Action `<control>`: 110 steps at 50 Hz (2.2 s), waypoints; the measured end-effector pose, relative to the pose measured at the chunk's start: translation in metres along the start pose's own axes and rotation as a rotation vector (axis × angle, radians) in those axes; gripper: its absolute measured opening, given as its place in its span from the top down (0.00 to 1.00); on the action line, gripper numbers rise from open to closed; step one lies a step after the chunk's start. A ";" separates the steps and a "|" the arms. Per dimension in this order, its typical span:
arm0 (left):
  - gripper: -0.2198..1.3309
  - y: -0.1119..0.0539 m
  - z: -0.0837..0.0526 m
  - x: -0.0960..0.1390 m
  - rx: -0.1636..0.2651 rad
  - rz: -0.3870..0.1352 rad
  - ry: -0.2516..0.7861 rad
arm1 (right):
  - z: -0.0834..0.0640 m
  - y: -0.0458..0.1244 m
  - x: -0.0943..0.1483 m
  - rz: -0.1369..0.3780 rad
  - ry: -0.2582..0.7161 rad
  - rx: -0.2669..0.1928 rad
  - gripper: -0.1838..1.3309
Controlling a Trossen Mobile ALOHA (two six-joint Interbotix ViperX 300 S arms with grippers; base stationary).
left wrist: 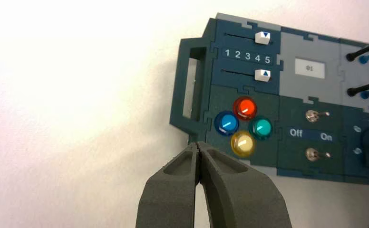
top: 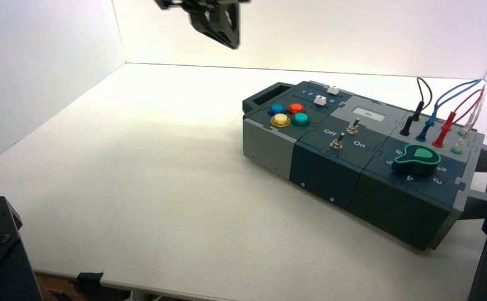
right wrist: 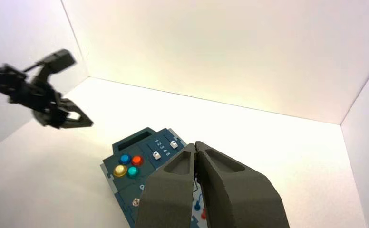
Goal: Flip the top switch off with the left gripper.
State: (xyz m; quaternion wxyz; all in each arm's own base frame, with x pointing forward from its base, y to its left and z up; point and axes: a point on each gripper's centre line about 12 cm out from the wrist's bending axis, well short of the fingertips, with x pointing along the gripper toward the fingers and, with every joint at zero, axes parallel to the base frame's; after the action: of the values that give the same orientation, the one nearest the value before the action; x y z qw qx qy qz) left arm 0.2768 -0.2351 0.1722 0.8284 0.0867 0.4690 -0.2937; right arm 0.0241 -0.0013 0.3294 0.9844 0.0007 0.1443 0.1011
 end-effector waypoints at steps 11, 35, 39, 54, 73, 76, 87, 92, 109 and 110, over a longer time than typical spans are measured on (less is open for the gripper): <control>0.96 0.000 0.015 0.027 0.041 0.003 0.035 | 0.000 0.000 0.000 -0.001 0.000 0.000 0.97; 0.96 -0.004 0.027 0.085 0.097 -0.005 0.165 | 0.001 0.000 0.005 -0.001 0.024 0.001 0.97; 0.96 -0.004 0.028 0.092 0.108 -0.006 0.179 | 0.001 0.000 0.007 -0.002 0.031 0.001 0.97; 0.96 -0.003 0.022 0.113 0.127 -0.010 0.251 | 0.001 0.001 0.009 -0.003 0.038 0.004 0.97; 0.96 0.000 0.010 0.122 0.150 -0.002 0.327 | 0.003 0.001 0.015 -0.005 0.038 0.002 0.97; 0.96 0.001 0.010 0.121 0.151 0.000 0.333 | 0.004 0.001 0.017 -0.006 0.036 0.002 0.97; 0.96 0.002 0.003 0.121 0.158 0.002 0.358 | 0.005 0.001 0.020 -0.005 0.039 0.001 0.97; 0.96 0.002 -0.003 0.117 0.159 0.003 0.369 | 0.005 0.001 0.021 -0.006 0.047 0.000 0.97; 0.96 0.008 -0.026 0.104 0.148 0.011 0.400 | 0.005 0.002 0.024 -0.004 0.052 -0.001 0.97; 0.96 0.009 -0.028 0.103 0.148 0.011 0.400 | 0.005 0.002 0.024 -0.006 0.052 0.000 0.97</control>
State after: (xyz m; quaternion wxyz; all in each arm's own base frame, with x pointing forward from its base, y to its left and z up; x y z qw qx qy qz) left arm 0.3013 -0.2581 0.0700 0.7118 0.2064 0.6008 -0.2997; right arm 0.0479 0.0053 0.3274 0.9806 -0.0026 0.1697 0.0983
